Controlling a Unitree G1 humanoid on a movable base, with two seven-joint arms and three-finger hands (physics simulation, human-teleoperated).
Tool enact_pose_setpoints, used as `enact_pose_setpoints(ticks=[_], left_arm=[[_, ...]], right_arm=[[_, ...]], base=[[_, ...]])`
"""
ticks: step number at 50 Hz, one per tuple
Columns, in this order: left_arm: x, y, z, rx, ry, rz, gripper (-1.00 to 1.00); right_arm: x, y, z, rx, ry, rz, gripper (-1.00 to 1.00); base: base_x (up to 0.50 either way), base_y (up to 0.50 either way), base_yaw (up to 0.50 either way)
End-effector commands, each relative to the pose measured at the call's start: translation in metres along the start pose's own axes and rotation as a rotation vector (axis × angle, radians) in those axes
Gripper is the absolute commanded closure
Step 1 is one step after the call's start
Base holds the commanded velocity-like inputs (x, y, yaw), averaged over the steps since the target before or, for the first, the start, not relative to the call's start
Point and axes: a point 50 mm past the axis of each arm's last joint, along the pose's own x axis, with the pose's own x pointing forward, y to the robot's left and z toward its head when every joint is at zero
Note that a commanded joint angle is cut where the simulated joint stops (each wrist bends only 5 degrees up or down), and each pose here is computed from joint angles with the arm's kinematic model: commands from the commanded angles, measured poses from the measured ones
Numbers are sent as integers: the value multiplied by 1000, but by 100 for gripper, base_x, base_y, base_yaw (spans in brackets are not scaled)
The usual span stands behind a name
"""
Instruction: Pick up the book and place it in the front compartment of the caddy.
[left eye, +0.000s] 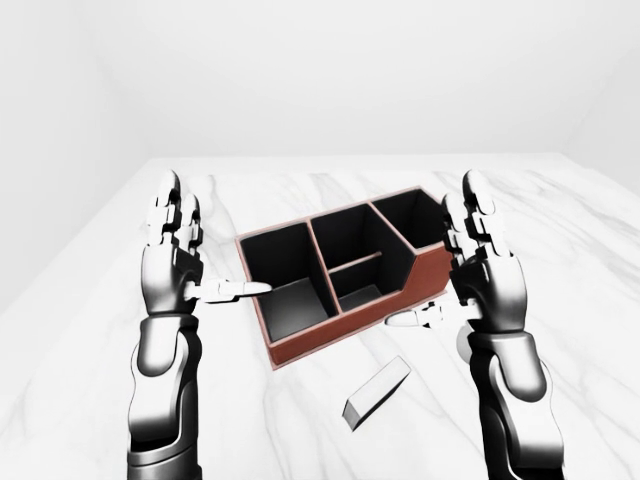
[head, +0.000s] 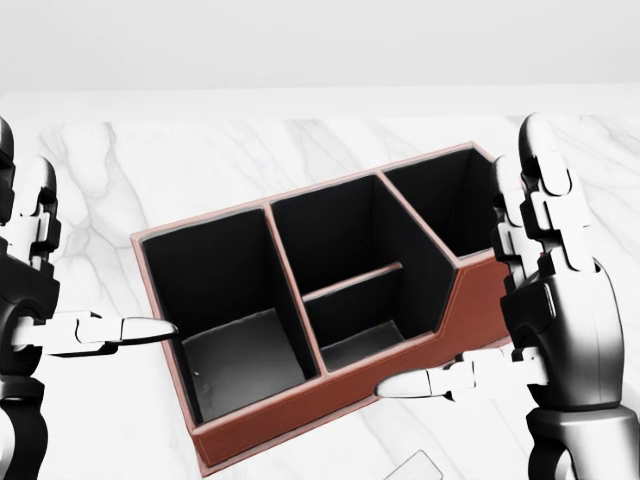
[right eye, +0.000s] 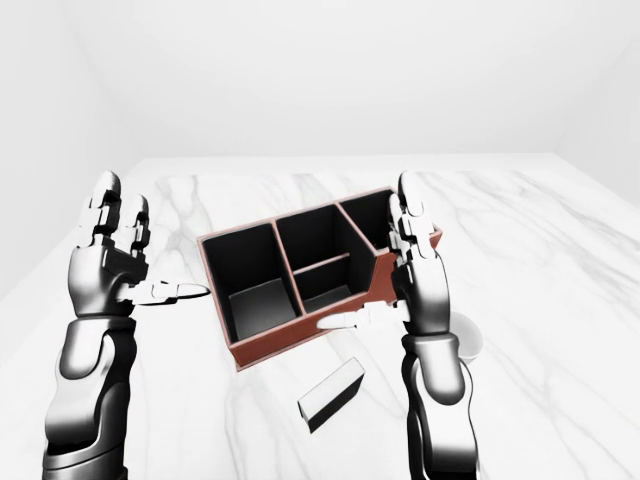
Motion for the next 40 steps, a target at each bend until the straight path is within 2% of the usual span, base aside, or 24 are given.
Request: enact_pose_setpoints(ticks=[1,6,19,40], left_arm=[[0,0,0,1,1,1,-100],[0,1,0,0,1,1,-100],[1,1,0,1,-2,3,-100],[1,2,1,1,-6,5,-100]], right_arm=[[1,0,1,-9,-2,-5,-100],[0,2,0,-26,1,-1,-100],[3,2,13,-165,-47,28,-100],[3,3,31,-288,-108,73,-100]], base=[[0,0,0],[0,0,0],[0,0,0],[0,0,0]])
